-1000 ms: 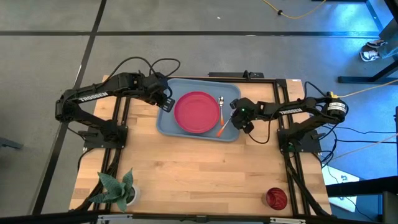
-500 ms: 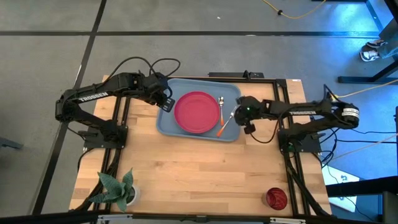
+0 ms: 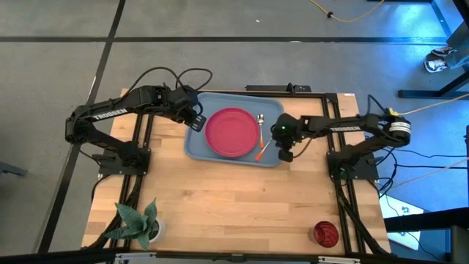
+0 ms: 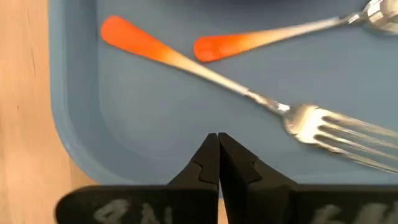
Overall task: Pick and place plate/cup/fork/spoon on tray
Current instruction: Put the orange fork on the blue serving tray at the right of the orange spoon
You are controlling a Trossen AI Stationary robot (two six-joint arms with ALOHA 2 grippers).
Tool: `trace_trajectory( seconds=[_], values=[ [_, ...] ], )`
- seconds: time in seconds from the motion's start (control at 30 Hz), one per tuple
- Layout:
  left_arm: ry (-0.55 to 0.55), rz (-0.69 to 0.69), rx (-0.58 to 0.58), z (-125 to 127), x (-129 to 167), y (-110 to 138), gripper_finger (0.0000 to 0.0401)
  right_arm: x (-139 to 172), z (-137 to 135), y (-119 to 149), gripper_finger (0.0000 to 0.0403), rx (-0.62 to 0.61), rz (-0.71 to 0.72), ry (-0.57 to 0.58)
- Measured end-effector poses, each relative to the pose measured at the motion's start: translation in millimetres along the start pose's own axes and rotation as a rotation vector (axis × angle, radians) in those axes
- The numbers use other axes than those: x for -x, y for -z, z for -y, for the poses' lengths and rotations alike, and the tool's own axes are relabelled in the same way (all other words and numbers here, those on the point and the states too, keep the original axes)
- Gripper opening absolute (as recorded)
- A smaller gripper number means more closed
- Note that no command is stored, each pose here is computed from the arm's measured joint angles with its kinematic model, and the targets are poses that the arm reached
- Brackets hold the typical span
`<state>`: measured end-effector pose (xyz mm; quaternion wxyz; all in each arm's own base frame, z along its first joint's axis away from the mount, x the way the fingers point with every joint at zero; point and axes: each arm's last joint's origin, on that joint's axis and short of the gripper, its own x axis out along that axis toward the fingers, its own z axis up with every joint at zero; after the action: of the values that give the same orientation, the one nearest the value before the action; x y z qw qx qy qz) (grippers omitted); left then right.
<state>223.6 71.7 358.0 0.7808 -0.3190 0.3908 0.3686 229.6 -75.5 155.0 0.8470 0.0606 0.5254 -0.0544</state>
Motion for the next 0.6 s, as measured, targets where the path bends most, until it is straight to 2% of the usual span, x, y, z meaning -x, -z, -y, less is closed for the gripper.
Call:
trace_trajectory(
  seconds=[0.1, 0.3, 0.6],
  values=[
    [-0.001, 0.001, 0.000, 0.0, 0.0, 0.0, 0.0041, -9.0, 1.2, -7.4, 0.0001, -0.005, -0.009, -0.042],
    [-0.002, 0.001, -0.025, 0.0, 0.0, 0.0, 0.0041, -22.9, 7.6, -18.3, 0.0001, -0.017, -0.050, -0.039],
    [-0.002, 0.002, -0.026, 0.0, 0.0, 0.0, 0.0041, -29.3, 23.3, -18.6, 0.0001, -0.047, -0.115, -0.027]
  ],
)
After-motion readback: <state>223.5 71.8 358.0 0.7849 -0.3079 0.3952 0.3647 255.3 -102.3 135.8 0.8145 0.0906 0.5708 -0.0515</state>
